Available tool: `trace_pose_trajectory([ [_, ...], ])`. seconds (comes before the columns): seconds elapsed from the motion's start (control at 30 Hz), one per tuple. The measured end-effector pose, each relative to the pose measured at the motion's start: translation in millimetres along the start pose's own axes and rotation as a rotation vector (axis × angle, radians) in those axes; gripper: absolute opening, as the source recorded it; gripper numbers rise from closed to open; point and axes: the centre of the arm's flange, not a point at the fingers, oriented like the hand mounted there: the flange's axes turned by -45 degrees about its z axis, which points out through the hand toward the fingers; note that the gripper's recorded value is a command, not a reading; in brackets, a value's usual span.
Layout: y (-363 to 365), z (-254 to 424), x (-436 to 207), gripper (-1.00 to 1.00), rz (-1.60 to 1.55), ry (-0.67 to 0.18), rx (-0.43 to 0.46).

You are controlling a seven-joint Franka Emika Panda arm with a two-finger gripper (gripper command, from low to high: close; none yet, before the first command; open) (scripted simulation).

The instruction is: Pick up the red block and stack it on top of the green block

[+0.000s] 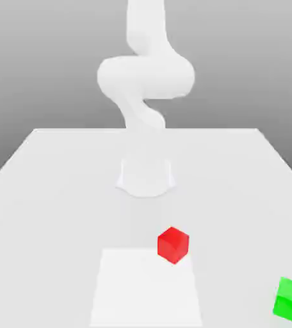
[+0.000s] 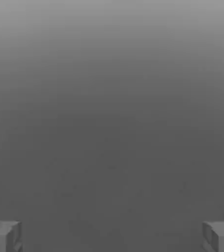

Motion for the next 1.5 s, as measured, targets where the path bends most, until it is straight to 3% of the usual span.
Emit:
trace_pose_trajectory([
  [0.3, -41.8, 192.0, -119.5, 0.0, -0.351, -0.321, 0.097],
  [0.6, -71.2, 310.9, -326.7, 0.0, -0.704, -0.643, 0.299],
  [0.77, -74.0, 344.5, -370.0, 0.0, -0.731, -0.667, 0.317],
  [0.8, -74.1, 349.4, -375.9, -1.0, -0.732, -0.668, 0.318],
  [1.3, -72.0, 308.6, -340.2, -1.0, -0.733, -0.67, 0.319],
  [1.5, -124.2, 323.7, -290.3, -1.0, -0.763, -0.662, 0.349],
])
